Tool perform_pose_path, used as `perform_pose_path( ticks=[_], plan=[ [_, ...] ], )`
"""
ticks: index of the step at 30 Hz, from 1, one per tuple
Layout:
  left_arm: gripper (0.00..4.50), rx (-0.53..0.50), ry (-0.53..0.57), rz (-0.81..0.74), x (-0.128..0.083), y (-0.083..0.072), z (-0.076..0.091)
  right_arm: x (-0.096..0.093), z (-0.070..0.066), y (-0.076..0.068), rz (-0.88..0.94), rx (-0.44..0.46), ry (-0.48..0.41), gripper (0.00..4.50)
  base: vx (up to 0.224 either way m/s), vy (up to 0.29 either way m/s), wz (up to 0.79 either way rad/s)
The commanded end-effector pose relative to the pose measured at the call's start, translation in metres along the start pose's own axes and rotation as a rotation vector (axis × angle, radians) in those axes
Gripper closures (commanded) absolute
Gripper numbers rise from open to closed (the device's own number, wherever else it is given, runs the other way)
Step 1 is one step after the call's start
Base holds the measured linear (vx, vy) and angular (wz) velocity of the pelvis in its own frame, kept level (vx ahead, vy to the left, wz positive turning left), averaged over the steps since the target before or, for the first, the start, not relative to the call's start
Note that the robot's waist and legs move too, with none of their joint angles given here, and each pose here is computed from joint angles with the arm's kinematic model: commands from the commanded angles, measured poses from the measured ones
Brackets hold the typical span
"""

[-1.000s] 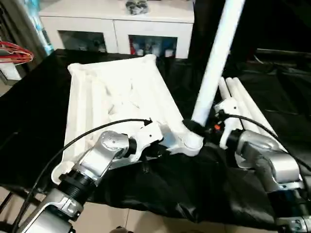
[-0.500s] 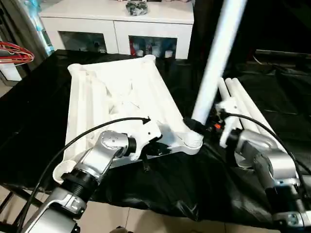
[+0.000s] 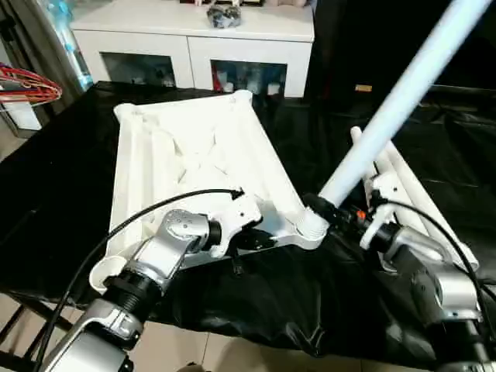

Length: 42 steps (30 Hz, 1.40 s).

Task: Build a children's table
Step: Insert table leg to table base

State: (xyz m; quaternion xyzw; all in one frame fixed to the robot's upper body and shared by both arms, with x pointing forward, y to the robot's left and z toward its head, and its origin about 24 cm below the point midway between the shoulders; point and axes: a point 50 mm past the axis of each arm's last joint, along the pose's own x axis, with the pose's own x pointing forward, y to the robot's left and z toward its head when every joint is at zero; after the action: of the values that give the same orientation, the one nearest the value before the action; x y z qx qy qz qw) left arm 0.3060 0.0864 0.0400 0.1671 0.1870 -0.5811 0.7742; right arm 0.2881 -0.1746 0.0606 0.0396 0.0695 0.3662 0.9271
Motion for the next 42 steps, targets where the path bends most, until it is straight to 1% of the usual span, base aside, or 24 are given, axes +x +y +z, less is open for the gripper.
perform_pose_path(
  ticks=[1, 5, 7, 9, 13, 15, 18, 19, 23, 27, 33, 38, 40, 42],
  plan=[
    [4.50, 0.009, -0.041, 0.043, -0.004, 0.007, 0.005, -0.006, -0.029, 0.001, -0.014, -0.019, 0.185, 2.63, 0.000, 0.000, 0.00],
    [4.50, 0.017, -0.033, 0.039, -0.003, 0.007, 0.005, 0.001, -0.028, 0.002, 0.029, -0.079, 0.230, 2.63, 0.000, 0.000, 0.00],
    [4.50, 0.019, -0.031, 0.038, -0.004, 0.007, 0.004, 0.004, -0.028, 0.003, 0.057, -0.079, 0.245, 2.63, 0.000, 0.000, 0.00],
    [4.50, 0.024, -0.024, 0.030, -0.004, 0.006, 0.003, 0.008, -0.031, 0.006, 0.106, -0.088, 0.277, 2.63, 0.000, 0.000, 0.00],
    [4.50, 0.029, -0.019, 0.019, -0.005, 0.005, 0.002, 0.012, -0.033, 0.007, 0.151, -0.084, 0.289, 2.63, 0.000, 0.000, 0.00],
    [4.50, 0.048, -0.018, -0.019, -0.007, 0.004, 0.002, 0.017, -0.033, 0.011, 0.225, -0.073, 0.275, 2.63, 0.000, 0.000, 0.00],
    [4.50, 0.066, -0.024, -0.047, -0.008, 0.002, 0.003, 0.018, -0.031, 0.014, 0.280, -0.064, 0.259, 2.63, 0.000, 0.000, 0.00],
    [4.50, 0.087, -0.019, -0.093, -0.012, 0.001, 0.004, 0.017, -0.031, 0.017, 0.345, -0.064, 0.261, 2.63, 0.000, 0.000, 0.00],
    [4.50, 0.112, -0.009, -0.138, -0.017, 0.002, 0.005, 0.014, -0.033, 0.018, 0.408, -0.065, 0.284, 2.63, 0.000, 0.000, 0.00],
    [4.50, 0.152, 0.033, -0.164, -0.028, 0.010, 0.006, 0.008, -0.037, 0.021, 0.492, -0.099, 0.307, 2.63, 0.000, 0.000, 0.00],
    [4.50, 0.142, 0.047, -0.131, -0.037, 0.021, 0.005, 0.004, -0.040, 0.025, 0.535, -0.079, 0.302, 2.63, 0.000, 0.000, 0.00],
    [4.50, 0.128, 0.044, -0.104, -0.039, 0.024, 0.005, 0.006, -0.040, 0.025, 0.526, -0.067, 0.286, 2.63, 0.000, 0.000, 0.00],
    [4.50, 0.119, 0.034, -0.090, -0.039, 0.025, 0.005, 0.010, -0.040, 0.024, 0.503, -0.063, 0.269, 2.63, 0.000, 0.000, 0.00],
    [4.50, 0.108, 0.022, -0.065, -0.037, 0.026, 0.007, 0.016, -0.039, 0.020, 0.436, -0.058, 0.251, 2.63, 0.000, 0.000, 0.00]
  ],
)
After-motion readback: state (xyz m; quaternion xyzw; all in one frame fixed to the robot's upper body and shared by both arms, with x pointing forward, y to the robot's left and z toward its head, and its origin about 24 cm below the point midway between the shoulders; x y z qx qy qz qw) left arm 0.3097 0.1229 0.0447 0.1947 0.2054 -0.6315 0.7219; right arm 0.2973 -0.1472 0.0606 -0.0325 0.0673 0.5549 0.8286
